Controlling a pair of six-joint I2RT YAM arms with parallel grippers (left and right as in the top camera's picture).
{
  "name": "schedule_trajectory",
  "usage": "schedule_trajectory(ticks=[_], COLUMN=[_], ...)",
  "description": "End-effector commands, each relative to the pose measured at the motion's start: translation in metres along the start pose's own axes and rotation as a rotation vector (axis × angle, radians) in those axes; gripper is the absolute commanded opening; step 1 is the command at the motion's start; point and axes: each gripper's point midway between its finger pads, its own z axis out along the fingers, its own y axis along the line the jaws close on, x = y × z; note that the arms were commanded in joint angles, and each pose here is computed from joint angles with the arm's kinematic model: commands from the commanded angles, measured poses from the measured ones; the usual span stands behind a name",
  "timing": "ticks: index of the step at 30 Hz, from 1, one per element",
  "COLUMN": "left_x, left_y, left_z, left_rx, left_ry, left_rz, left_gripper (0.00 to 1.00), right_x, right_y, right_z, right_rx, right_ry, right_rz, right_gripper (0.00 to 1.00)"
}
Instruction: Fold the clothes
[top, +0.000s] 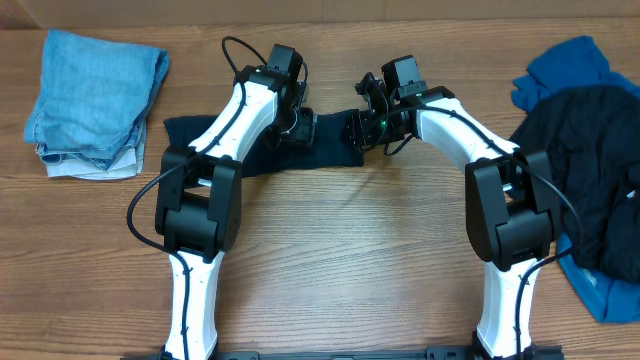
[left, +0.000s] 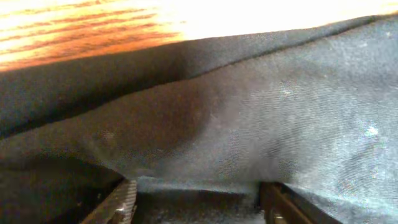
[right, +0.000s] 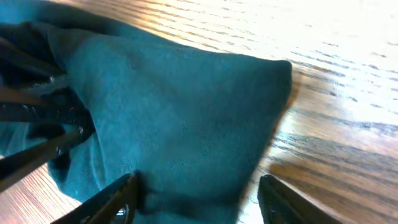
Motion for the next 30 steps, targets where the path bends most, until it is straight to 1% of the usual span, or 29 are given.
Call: schedule_trajectory(ticks=[1, 3, 4, 6, 8, 9, 11, 12, 14, 15, 16, 17, 19, 21, 23, 25, 27, 30], left_x=[-0.019, -0.047, -0.063, -0.077, -0.075, -0.067, -0.051, -0.044, -0.035, -0.033, -0.031, -0.031, -0.030, -0.028, -0.026, -0.021, -0.013, 0.006], left_y=[0.010, 0.003, 0.005, 0.009, 0.019, 0.033, 0.062, 0.076, 0.104, 0.115, 0.125, 0.130, 0.145, 0.152, 0.154, 0.156, 0.162, 0.171], left_z=[-0.019, -0.064, -0.095, -0.139, -0.163, -0.171, -0.171, -0.167, -0.164, -0.164, -0.165, -0.166, -0.169, -0.170, -0.169, -0.161, -0.149, -0.128], left_rx=[-0.047, -0.058, -0.084, -0.092, -0.099, -0.111, -0.135, -0.144, -0.156, -0.157, -0.165, -0.168, -0.172, -0.178, -0.182, -0.188, -0.213, -0.224], left_ry=[-0.037, -0.119, -0.177, -0.247, -0.252, -0.227, -0.157, -0.127, -0.091, -0.084, -0.082, -0.083, -0.086, -0.086, -0.078, -0.052, -0.014, 0.066], left_rz=[0.015, 0.020, 0.017, 0.003, -0.024, -0.075, -0.171, -0.213, -0.280, -0.304, -0.323, -0.334, -0.365, -0.377, -0.382, -0.385, -0.391, -0.411], left_gripper=[0.74, 0.80, 0.84, 0.90, 0.90, 0.90, 0.90, 0.90, 0.90, 0.90, 0.90, 0.90, 0.90, 0.87, 0.84, 0.84, 0.86, 0.90], right_x=[-0.006, -0.006, -0.005, -0.005, -0.005, -0.004, -0.004, -0.003, 0.001, 0.000, -0.009, -0.015, -0.036, -0.046, -0.042, -0.028, -0.016, -0.014], right_y=[0.005, 0.005, 0.005, 0.005, 0.005, 0.002, -0.004, -0.005, -0.010, -0.021, -0.037, -0.043, -0.033, -0.007, 0.022, 0.043, 0.051, 0.043], right_z=[-0.009, -0.009, -0.009, -0.009, -0.009, -0.011, -0.013, -0.013, -0.013, -0.015, -0.022, -0.028, -0.053, -0.061, -0.050, -0.033, -0.020, -0.003], right_rx=[0.007, 0.007, 0.008, 0.008, 0.008, 0.011, 0.015, 0.016, 0.043, 0.109, 0.220, 0.265, 0.283, 0.264, 0.241, 0.220, 0.222, 0.240], right_ry=[-0.027, -0.025, -0.023, -0.022, -0.020, -0.019, -0.018, -0.014, 0.005, 0.000, -0.018, -0.026, -0.037, -0.038, -0.013, 0.029, 0.062, 0.072], right_rz=[-0.017, -0.017, -0.016, -0.015, -0.013, 0.009, 0.029, 0.023, -0.065, -0.074, -0.079, -0.080, -0.082, -0.118, -0.218, -0.289, -0.344, -0.347], right_gripper=[0.71, 0.71, 0.71, 0.71, 0.70, 0.67, 0.58, 0.55, 0.49, 0.48, 0.48, 0.48, 0.45, 0.37, 0.22, 0.15, 0.14, 0.14])
